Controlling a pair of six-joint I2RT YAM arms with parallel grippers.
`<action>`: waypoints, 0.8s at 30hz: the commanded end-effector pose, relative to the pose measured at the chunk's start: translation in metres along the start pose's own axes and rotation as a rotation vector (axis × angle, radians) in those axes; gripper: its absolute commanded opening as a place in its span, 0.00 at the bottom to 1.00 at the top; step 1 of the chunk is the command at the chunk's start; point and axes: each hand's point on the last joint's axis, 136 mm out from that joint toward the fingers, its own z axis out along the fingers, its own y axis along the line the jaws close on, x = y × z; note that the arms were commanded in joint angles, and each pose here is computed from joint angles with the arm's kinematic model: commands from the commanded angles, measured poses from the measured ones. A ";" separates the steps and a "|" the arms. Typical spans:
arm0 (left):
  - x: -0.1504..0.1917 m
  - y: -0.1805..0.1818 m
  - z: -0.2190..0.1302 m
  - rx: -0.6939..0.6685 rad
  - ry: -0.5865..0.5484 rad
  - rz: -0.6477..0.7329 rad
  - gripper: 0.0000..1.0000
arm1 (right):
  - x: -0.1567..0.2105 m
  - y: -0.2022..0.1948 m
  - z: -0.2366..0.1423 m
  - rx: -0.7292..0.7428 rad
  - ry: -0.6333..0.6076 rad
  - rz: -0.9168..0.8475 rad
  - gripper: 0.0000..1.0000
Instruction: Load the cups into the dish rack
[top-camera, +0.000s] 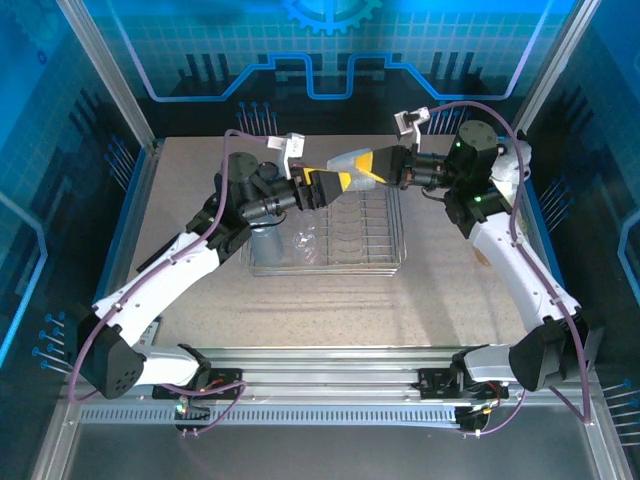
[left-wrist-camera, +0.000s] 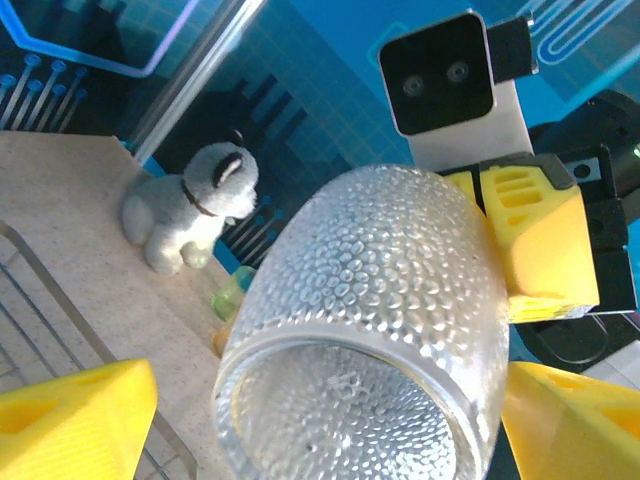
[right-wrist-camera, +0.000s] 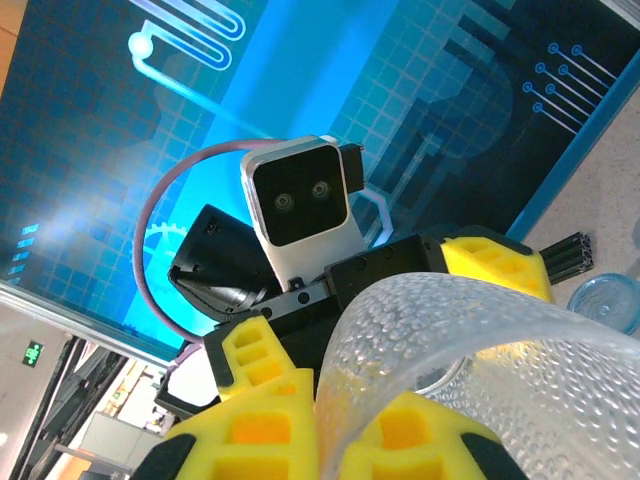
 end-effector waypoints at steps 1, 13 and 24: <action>0.003 -0.004 0.005 0.048 0.033 -0.005 0.88 | 0.002 0.012 0.008 -0.046 0.034 -0.030 0.00; 0.001 -0.008 0.004 0.056 0.023 0.020 0.80 | 0.013 -0.009 0.014 0.009 0.077 0.026 0.00; 0.003 -0.014 0.004 0.092 0.039 0.034 0.59 | 0.014 -0.020 0.017 0.039 0.090 0.055 0.05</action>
